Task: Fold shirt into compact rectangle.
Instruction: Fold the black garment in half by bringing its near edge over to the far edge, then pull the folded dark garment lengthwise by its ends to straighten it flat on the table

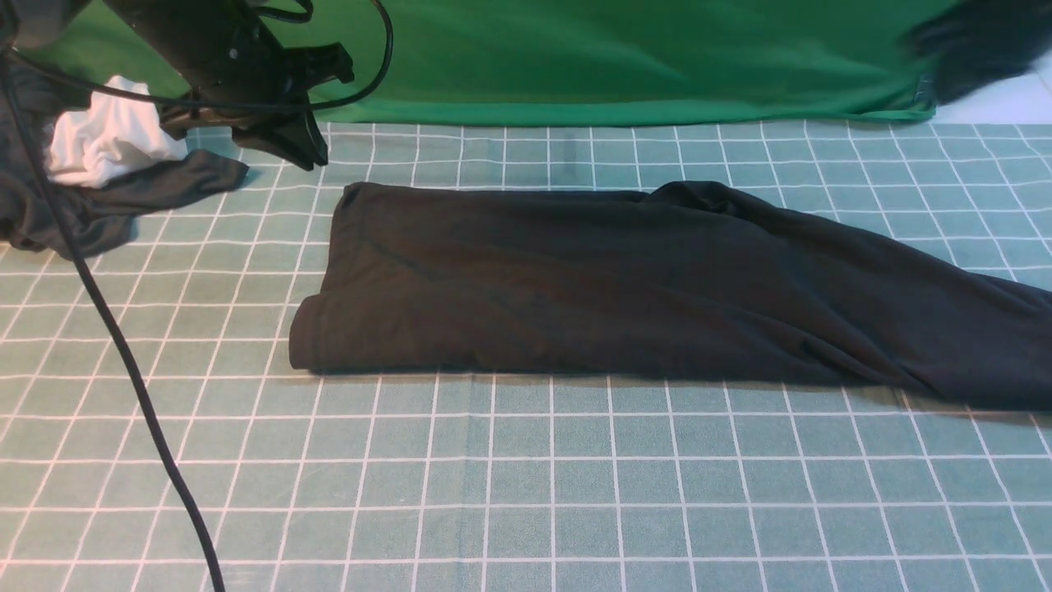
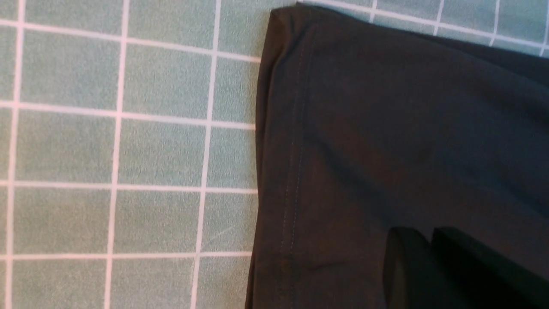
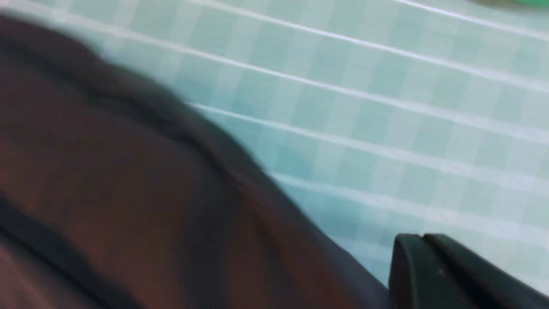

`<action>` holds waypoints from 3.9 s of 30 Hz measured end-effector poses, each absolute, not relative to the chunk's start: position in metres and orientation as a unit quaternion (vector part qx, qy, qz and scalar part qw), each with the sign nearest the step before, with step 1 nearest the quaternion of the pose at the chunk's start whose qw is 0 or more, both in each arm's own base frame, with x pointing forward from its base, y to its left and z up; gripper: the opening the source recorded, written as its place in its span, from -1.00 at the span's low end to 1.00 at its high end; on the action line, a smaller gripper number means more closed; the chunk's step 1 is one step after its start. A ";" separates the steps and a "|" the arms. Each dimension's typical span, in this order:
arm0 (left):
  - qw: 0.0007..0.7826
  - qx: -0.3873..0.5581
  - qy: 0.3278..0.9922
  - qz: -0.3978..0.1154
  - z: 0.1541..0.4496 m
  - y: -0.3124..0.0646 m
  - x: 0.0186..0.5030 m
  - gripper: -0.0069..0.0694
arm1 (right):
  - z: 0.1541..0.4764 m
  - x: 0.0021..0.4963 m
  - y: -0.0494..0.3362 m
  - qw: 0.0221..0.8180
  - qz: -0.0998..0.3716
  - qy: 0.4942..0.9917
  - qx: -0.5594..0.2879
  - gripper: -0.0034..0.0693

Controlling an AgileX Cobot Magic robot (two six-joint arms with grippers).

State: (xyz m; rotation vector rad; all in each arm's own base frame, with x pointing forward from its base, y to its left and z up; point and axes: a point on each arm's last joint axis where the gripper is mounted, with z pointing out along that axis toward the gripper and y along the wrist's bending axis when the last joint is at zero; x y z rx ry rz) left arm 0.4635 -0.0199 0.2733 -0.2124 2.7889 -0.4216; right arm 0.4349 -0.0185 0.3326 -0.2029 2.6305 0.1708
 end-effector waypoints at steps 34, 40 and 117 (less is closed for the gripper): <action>0.168 -0.070 0.963 -0.197 0.296 -0.030 0.451 -0.27 | 0.156 0.363 -0.077 0.150 0.052 0.987 0.041 -0.71; 0.145 -0.068 0.971 -0.177 0.308 -0.030 0.403 -0.20 | 0.168 0.367 -0.092 0.159 0.048 0.985 0.049 -0.83; -0.037 -0.053 0.980 -0.191 0.161 -0.080 0.229 -0.23 | 0.282 0.237 -0.106 0.079 -0.103 0.984 0.124 -0.84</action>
